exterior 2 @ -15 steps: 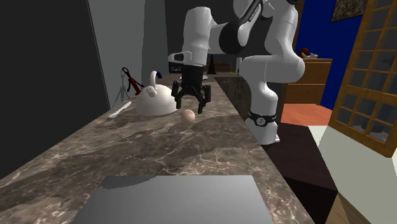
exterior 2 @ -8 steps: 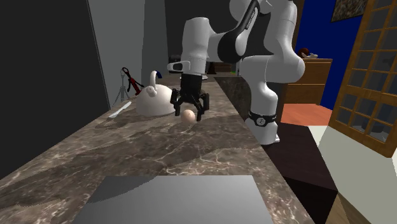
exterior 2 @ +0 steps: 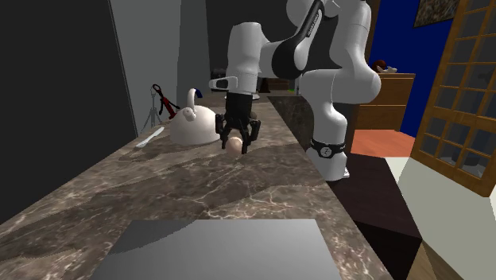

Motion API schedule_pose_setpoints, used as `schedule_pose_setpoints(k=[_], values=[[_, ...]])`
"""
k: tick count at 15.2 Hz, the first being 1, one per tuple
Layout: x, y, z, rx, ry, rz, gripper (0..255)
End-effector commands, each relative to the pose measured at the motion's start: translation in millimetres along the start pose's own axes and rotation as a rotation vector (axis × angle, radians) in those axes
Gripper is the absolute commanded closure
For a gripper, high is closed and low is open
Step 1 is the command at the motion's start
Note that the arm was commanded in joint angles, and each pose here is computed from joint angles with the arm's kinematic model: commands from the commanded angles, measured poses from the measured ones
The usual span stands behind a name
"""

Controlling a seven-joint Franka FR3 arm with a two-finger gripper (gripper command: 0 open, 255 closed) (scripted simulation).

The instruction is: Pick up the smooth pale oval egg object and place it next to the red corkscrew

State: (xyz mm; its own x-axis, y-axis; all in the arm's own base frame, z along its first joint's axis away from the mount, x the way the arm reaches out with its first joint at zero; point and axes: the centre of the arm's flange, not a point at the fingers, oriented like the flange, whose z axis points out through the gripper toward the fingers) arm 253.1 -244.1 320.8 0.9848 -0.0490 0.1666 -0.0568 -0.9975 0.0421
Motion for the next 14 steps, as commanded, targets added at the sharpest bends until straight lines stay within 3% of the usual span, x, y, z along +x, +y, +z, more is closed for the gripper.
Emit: schedule_pose_setpoints(k=[1,7,14], values=[[0.0,0.0,0.0,0.0,0.0,0.0,255],[0.0,0.0,0.0,0.0,0.0,0.0,255],[6.2,1.6,-36.4,0.0,0.0,0.0,255]])
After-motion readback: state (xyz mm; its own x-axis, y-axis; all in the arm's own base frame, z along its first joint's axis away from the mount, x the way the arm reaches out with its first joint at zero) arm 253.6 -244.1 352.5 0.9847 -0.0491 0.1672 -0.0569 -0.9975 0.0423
